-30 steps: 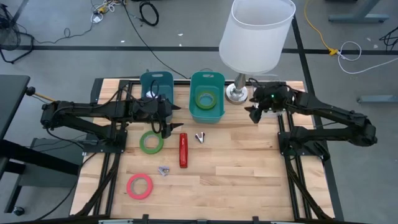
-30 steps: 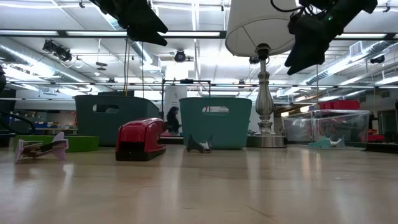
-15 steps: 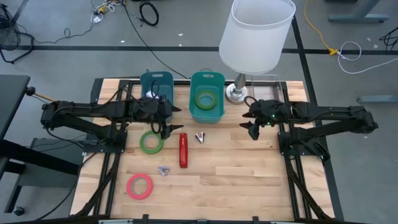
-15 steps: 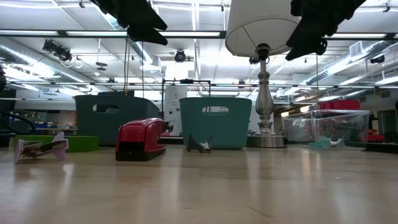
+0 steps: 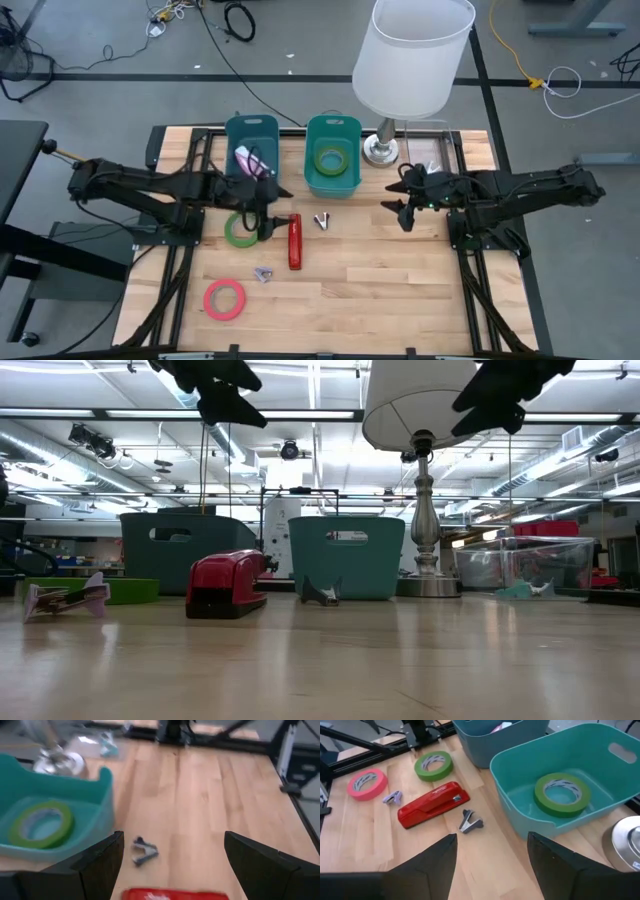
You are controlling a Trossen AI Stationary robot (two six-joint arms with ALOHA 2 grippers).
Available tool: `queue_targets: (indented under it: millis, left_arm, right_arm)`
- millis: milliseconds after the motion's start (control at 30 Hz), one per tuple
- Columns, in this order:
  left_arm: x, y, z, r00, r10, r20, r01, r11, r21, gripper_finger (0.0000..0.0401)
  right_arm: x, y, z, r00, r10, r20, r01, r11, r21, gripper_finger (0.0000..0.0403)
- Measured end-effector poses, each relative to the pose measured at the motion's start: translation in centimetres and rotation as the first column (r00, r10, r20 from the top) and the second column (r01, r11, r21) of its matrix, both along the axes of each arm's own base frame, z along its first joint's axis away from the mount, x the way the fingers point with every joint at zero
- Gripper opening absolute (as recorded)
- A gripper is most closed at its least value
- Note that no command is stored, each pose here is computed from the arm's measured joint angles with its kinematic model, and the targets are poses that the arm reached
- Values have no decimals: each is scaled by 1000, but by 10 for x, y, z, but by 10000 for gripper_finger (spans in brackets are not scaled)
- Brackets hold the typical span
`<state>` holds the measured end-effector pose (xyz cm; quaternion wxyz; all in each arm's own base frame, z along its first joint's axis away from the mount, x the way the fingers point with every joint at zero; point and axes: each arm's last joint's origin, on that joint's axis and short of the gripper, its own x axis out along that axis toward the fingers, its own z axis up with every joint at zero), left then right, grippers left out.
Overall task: Pick and place Stapler, Stapler remover, tape
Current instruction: Put the red stapler into the blue bin
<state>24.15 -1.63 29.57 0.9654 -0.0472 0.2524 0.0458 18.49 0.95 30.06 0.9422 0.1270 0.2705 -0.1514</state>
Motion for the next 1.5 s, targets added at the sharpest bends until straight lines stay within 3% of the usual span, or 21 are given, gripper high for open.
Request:
queue_targets:
  millis: [133,400,667,767,867,1067,1200,1367,1500]
  left_arm:
    - [9,-14,-10,999,0,-32,-1,999,-40,344]
    - [26,-38,-38,989,-71,-131,67,997,-33,344]
    - [33,-41,-45,988,62,-144,-91,974,-206,344]
    - [37,-42,-34,991,66,-117,-91,970,-225,344]
    - [42,-46,-16,992,42,-120,-63,982,-177,344]
    - [63,-46,10,952,89,-292,-120,989,-91,344]
    - [81,-46,15,912,120,-392,-157,986,-64,344]
    - [97,-39,9,846,239,-477,-329,937,-113,344]
    - [99,-32,-2,757,356,-549,-510,846,-155,344]
  right_arm:
    - [0,2,0,1000,12,-1,-12,1000,0,239]
    - [0,4,0,1000,22,-3,-22,1000,-1,239]
    - [-1,4,-1,1000,23,-15,-23,1000,-2,239]
    - [-1,4,-2,1000,23,-21,-23,1000,-2,239]
    - [-2,4,-2,999,28,-31,-28,1000,-9,239]
    - [-2,4,-3,999,29,-40,-29,999,-12,239]
    - [-3,4,-3,999,31,-45,-32,999,-16,239]
    - [-3,4,-4,998,32,-50,-33,999,-16,239]
    - [-3,4,-4,998,33,-54,-34,999,-16,239]
